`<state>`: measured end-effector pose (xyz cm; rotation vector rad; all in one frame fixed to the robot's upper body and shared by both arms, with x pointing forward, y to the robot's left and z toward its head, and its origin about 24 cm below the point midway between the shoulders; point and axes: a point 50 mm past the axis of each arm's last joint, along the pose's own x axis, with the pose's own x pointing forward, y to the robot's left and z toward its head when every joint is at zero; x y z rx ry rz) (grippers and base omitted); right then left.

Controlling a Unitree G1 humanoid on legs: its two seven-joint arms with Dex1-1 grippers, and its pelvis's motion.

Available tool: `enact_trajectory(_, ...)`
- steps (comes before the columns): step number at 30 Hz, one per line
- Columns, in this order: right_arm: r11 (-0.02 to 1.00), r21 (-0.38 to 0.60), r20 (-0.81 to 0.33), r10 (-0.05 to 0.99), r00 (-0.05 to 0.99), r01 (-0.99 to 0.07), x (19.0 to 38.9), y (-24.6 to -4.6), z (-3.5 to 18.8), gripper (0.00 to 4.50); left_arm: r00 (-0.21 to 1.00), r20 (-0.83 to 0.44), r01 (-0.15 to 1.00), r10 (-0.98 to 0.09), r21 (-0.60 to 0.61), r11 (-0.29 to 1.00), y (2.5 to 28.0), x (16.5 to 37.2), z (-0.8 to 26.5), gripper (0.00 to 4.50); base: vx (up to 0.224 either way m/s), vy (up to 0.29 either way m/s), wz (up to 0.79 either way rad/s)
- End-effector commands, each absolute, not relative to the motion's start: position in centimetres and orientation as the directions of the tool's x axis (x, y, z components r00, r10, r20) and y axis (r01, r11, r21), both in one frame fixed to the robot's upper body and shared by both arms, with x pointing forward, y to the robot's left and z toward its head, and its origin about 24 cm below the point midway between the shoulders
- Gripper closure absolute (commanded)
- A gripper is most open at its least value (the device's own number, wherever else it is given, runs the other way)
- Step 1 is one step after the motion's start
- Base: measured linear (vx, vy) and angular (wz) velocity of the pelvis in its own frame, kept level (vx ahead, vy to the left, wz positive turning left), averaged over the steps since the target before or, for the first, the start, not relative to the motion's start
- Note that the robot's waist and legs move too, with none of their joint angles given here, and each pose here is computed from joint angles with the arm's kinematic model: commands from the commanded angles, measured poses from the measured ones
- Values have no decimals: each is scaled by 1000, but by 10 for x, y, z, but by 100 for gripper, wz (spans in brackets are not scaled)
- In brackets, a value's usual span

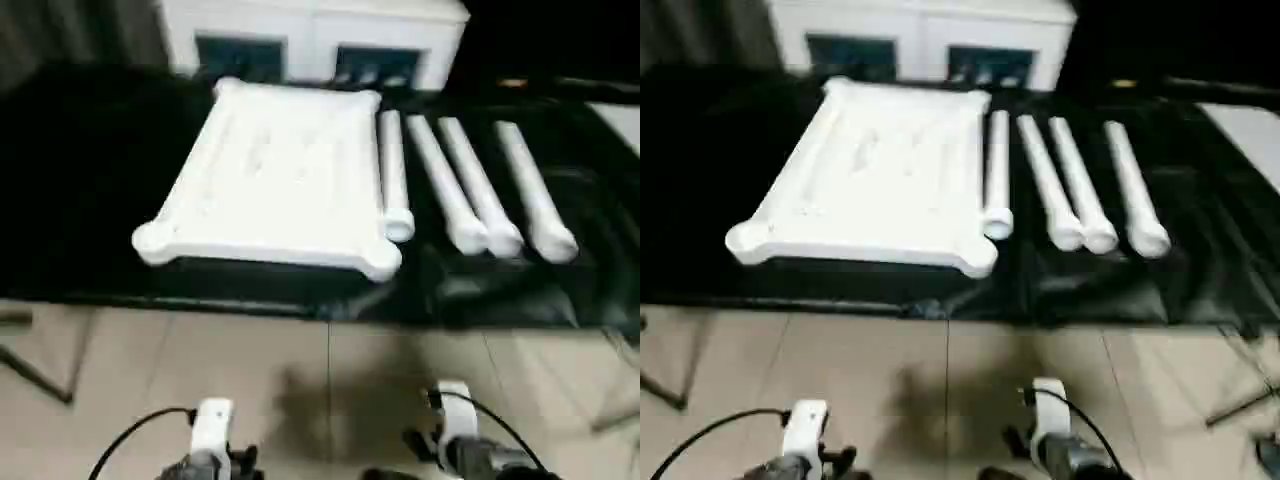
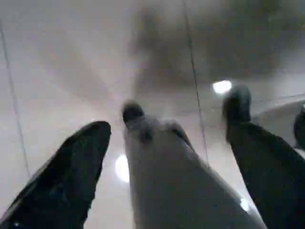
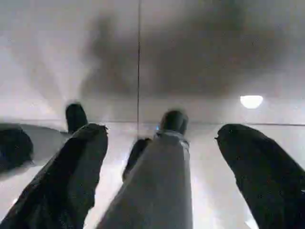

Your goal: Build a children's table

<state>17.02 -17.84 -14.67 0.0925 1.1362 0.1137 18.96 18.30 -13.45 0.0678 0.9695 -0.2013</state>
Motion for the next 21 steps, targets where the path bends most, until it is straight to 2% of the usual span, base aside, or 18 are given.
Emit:
enact_trajectory(1, 984, 107, -854, 165, 494, -144, 193, -178, -135, 40, 558, -806, 285, -197, -37, 958, 180, 181, -136, 3, -12, -256, 38)
enact_trajectory(2, 984, 107, -854, 165, 494, -144, 193, -178, -135, 40, 558, -806, 285, -197, -37, 958, 180, 181, -136, 3, -12, -256, 38)
enact_trajectory(3, 976, 95, -833, 186, 521, -196, 197, -178, -133, 40, 616, -750, 350, -240, -13, 937, 183, 186, -128, 3, 123, -172, 9)
enact_trajectory(8, 952, 108, -765, 263, 588, -285, 203, -176, -126, 40, 715, -628, 411, -307, 22, 911, 192, 192, -105, 3, -44, 26, 27)
enact_trajectory(10, 928, 141, -592, 358, 722, -345, 211, -177, -99, 40, 762, -537, 449, -362, 37, 893, 191, 194, -83, 3, -50, 60, 3)
enact_trajectory(11, 896, 126, -486, 429, 761, -425, 209, -177, -74, 40, 802, -447, 471, -395, 67, 880, 189, 194, -60, 3, -33, 60, -2)
enact_trajectory(12, 881, 117, -431, 461, 776, -459, 207, -175, -61, 40, 818, -402, 478, -412, 77, 875, 188, 193, -48, 3, 8, 59, 4)
enact_trajectory(13, 838, 151, -357, 541, 762, -524, 202, -171, -43, 40, 840, -328, 482, -432, 87, 872, 186, 190, -29, 3, -14, 68, -2)
enact_trajectory(15, 816, 154, -328, 575, 750, -558, 200, -171, -35, 40, 847, -291, 488, -445, 96, 867, 184, 189, -20, 3, -43, 71, -4)
enact_trajectory(18, 673, 195, -249, 737, 628, -713, 185, -164, -1, 40, 850, -182, 513, -495, 66, 856, 176, 183, 12, 3, -93, 68, -12)
enact_trajectory(19, 673, 195, -249, 737, 628, -713, 185, -164, -1, 40, 850, -182, 513, -495, 66, 856, 176, 183, 12, 3, -44, 57, -10)
enact_trajectory(20, 587, 197, -221, 807, 548, -785, 177, -158, 16, 40, 851, -139, 518, -506, 58, 854, 174, 185, 27, 3, -44, 57, -10)
enact_trajectory(21, 565, 186, -216, 821, 528, -804, 174, -157, 26, 40, 851, -126, 519, -510, 55, 853, 173, 186, 35, 3, 0, 0, 0)
